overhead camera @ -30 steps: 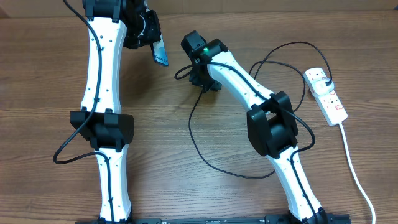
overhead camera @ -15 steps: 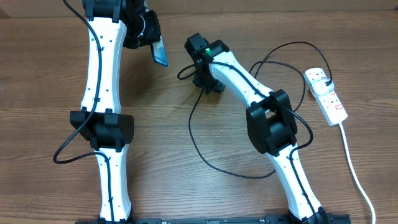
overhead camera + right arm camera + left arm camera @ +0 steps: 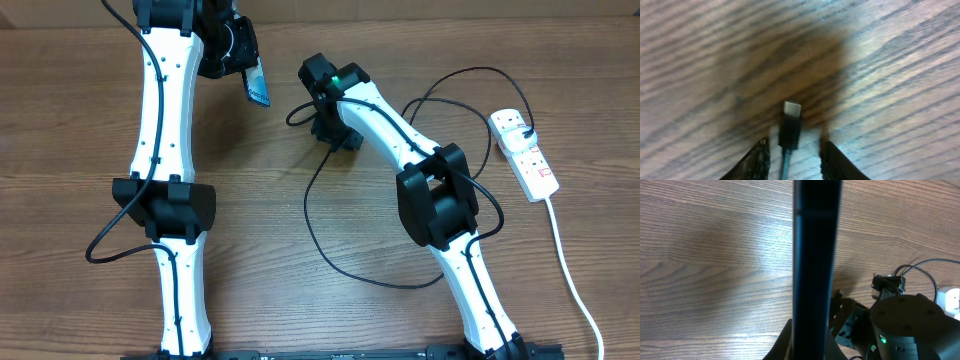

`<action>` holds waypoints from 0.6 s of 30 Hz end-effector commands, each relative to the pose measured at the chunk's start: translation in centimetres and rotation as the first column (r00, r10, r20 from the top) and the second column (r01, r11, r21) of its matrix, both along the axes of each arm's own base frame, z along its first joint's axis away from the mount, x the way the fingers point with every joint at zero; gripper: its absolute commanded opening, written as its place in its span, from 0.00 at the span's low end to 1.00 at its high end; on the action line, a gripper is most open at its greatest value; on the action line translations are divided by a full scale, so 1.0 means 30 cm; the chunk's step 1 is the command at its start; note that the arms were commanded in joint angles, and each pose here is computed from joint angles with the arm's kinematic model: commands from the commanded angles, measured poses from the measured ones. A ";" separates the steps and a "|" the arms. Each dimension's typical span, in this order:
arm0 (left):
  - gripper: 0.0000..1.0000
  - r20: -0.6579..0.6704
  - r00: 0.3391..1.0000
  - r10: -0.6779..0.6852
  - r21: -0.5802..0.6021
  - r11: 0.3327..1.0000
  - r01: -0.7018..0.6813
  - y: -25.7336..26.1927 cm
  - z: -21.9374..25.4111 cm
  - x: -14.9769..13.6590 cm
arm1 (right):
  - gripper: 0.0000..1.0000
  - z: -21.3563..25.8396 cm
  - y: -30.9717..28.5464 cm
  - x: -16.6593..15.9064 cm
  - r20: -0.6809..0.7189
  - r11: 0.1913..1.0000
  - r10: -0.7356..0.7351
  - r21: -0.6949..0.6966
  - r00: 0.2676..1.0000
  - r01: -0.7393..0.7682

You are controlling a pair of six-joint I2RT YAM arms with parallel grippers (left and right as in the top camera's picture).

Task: Plug charger to phone and switch on socket

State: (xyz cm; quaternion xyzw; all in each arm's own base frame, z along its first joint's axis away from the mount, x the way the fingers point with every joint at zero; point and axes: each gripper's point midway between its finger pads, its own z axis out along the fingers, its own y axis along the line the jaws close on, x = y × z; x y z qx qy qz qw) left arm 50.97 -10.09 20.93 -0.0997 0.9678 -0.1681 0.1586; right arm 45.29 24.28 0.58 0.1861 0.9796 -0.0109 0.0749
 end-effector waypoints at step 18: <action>0.04 0.065 0.998 0.007 -0.015 1.000 -0.006 -0.010 0.085 0.000 | 0.24 -0.105 -0.005 -0.053 -0.104 1.000 -0.009 0.002 0.995 0.010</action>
